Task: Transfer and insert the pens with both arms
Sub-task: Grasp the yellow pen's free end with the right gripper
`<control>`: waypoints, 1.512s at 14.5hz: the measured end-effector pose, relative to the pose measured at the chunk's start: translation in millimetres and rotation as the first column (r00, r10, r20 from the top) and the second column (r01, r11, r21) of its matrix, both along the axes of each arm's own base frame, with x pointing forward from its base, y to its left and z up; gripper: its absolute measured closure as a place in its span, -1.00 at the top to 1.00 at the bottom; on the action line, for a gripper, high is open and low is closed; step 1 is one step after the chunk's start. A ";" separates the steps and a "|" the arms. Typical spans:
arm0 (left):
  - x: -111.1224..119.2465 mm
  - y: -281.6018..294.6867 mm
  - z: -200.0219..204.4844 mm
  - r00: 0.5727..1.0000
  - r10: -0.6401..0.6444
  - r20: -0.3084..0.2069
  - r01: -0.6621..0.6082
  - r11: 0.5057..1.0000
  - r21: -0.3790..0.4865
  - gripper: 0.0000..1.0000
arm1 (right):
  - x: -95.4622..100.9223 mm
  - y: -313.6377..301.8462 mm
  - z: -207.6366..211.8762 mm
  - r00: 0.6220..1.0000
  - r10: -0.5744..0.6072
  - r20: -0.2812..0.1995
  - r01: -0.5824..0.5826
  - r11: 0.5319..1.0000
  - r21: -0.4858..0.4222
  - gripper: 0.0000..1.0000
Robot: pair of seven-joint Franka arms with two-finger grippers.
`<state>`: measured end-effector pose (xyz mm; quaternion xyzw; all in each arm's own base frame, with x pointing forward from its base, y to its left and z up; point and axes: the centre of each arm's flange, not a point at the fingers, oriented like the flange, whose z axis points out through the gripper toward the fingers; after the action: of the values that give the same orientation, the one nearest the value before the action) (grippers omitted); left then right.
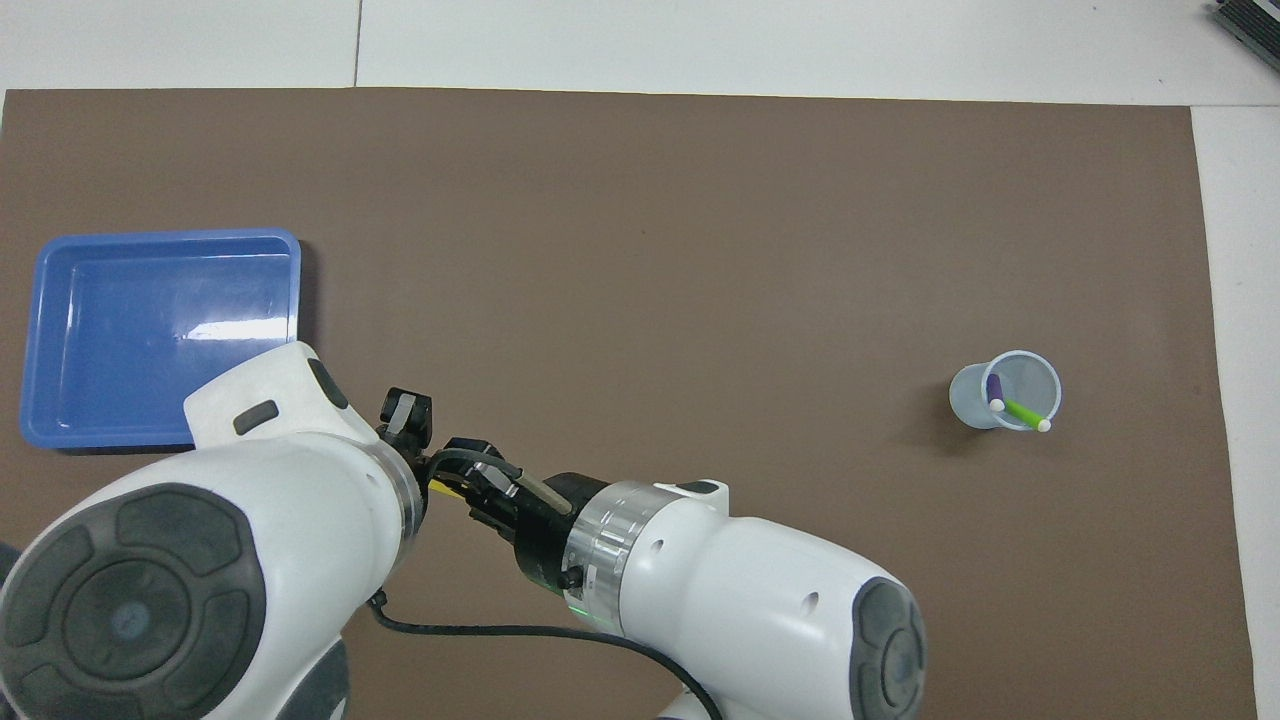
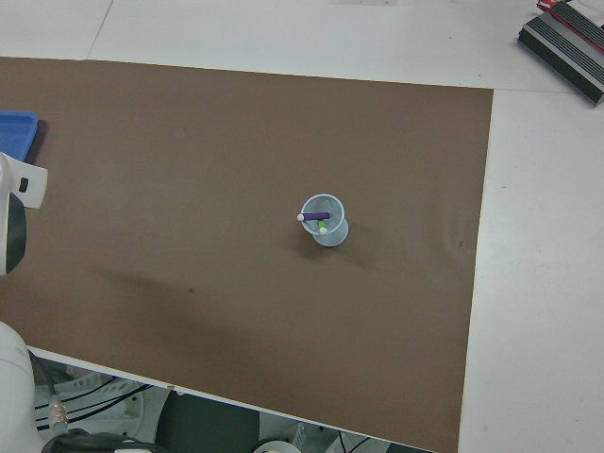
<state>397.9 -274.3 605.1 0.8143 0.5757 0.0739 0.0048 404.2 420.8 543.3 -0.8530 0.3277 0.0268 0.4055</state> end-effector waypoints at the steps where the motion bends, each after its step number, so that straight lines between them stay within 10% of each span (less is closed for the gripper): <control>1: 0.0 0.0 0.0 1.000 0.000 0.000 0.000 1.000 0.000 -0.65 | -0.1 0.1 -0.1 1.000 0.000 0.000 0.000 1.000 0.000 0.21; 6: -0.2 0.0 0.0 1.000 0.000 -0.001 0.000 1.000 0.001 -0.65 | -0.2 0.2 0.0 1.000 0.000 0.000 0.000 1.000 0.000 0.21; 14: -3.9 -5.0 -1.2 1.000 -0.002 -0.005 0.002 1.000 -0.002 -0.65 | -0.3 1.3 4.3 1.000 -0.001 0.006 0.001 1.000 0.009 -0.52; 22: -4.0 -5.0 -1.1 1.000 0.000 -0.005 0.000 1.000 -0.001 -0.65 | -0.4 1.4 4.4 1.000 -0.001 0.006 0.001 1.000 0.010 -0.54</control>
<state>393.9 -279.3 604.0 0.8145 0.5757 0.0715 0.0040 403.8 422.2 547.7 -0.8509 0.3269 0.0256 0.4105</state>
